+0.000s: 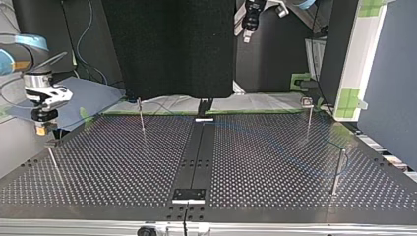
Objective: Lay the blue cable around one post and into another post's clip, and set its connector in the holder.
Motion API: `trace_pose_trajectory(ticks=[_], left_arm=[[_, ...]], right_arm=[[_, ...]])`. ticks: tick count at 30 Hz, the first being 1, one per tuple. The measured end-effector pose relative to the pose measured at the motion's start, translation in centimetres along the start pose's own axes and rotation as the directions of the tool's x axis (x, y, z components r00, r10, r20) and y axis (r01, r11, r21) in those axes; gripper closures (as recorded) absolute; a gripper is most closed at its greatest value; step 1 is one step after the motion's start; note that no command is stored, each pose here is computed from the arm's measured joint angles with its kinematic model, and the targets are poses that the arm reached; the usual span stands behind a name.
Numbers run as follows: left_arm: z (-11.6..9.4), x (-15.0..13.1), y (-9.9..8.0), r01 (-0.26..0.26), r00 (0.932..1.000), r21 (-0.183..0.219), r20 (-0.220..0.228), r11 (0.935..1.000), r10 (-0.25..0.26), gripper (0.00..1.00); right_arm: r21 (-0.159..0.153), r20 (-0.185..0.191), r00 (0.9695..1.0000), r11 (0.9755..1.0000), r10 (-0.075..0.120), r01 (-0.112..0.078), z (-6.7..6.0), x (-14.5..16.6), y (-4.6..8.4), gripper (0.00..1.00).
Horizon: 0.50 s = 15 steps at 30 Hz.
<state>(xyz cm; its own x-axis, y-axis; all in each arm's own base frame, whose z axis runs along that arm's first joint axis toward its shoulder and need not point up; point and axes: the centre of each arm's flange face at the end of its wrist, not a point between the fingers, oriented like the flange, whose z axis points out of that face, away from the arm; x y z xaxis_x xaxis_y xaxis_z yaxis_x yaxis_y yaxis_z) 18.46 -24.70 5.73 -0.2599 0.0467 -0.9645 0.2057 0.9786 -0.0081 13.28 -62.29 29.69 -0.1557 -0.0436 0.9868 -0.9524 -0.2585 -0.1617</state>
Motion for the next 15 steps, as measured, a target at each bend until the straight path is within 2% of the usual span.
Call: trace_pose_trajectory(ticks=[4,7,11,15], left_arm=[[0.1,0.0,0.1,-0.012,0.9999,-0.011,-0.008,0.9999,0.012,0.0],[0.2,-0.1,0.0,-0.02,0.9997,-0.014,-0.013,0.9997,0.02,0.0],[0.4,-0.1,0.0,-0.033,0.9992,-0.015,-0.023,0.9994,0.032,0.0],[0.5,-0.2,-0.1,-0.041,0.9987,-0.019,-0.03,0.999,0.04,0.0]], right_arm=[[0.007,0.01,1.0,1.0,0.0,0.0,0.3,-0.5,0.1,1.0],[0.015,0.025,0.9996,0.9999,-0.008,0.007,0.7,-0.9,0.3,1.0],[0.017,0.044,0.9986,0.9994,-0.031,0.03,1.4,-0.9,0.8,1.0],[0.024,0.042,0.9974,0.9981,-0.058,0.057,2.0,-0.2,1.2,1.0]])
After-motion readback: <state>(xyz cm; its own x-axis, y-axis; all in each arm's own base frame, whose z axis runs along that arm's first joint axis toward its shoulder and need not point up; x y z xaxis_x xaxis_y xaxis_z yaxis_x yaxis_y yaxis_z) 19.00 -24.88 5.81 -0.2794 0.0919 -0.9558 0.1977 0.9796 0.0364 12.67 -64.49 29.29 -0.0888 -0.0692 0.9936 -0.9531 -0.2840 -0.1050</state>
